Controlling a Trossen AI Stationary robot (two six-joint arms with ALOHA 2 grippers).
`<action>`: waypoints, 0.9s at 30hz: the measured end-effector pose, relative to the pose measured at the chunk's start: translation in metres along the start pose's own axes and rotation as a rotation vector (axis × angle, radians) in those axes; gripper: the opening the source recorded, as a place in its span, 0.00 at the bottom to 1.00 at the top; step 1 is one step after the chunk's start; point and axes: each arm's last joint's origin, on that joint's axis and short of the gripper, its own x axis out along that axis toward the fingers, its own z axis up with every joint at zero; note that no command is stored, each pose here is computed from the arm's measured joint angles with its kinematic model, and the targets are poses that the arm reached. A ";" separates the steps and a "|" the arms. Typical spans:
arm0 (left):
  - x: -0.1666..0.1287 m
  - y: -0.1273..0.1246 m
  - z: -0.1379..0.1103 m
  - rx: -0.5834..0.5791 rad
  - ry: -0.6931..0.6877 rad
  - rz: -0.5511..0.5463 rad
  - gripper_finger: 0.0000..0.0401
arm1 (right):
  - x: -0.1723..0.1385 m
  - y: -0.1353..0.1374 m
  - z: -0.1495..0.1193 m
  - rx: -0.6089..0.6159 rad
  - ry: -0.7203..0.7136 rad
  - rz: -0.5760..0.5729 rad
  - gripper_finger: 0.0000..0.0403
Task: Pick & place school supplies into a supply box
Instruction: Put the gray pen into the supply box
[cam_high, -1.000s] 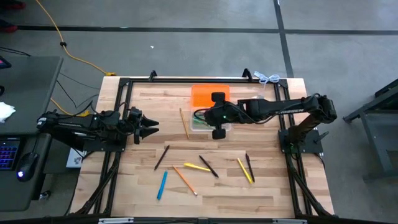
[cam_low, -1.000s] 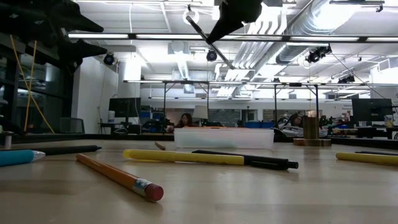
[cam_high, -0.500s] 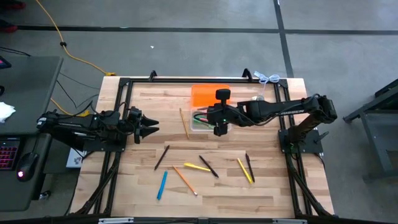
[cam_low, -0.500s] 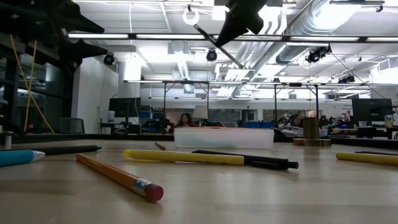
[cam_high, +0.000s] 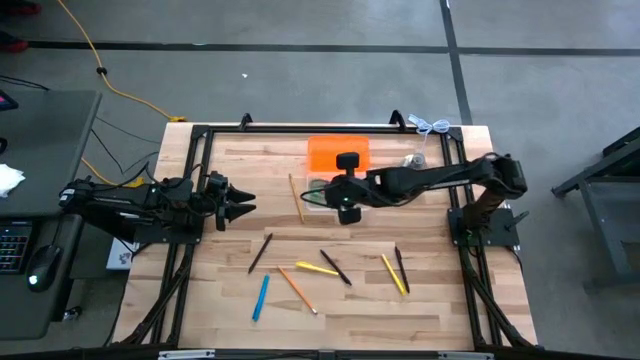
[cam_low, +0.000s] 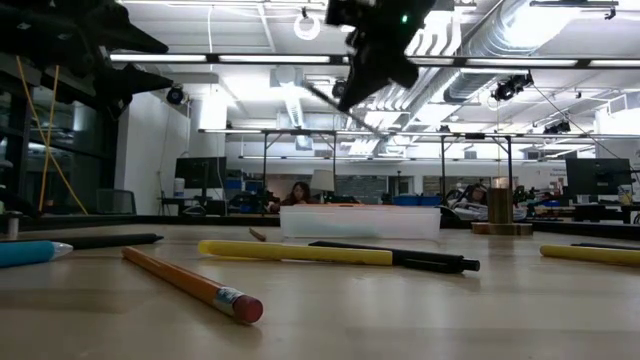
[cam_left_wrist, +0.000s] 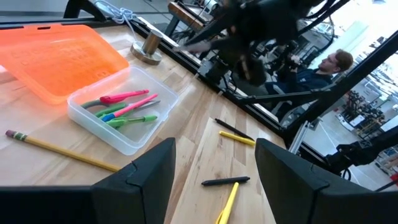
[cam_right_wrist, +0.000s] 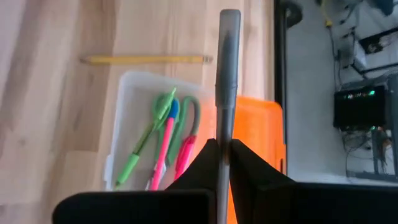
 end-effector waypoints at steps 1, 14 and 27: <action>0.000 0.000 0.000 0.000 0.000 0.000 0.62 | 0.006 0.001 -0.001 -0.006 0.018 0.002 0.01; 0.000 0.000 0.000 0.001 0.001 0.000 0.62 | 0.050 -0.004 -0.016 0.019 0.109 0.143 0.01; 0.000 0.000 -0.001 0.006 0.006 0.003 0.62 | 0.063 -0.013 -0.026 0.064 0.130 0.225 0.01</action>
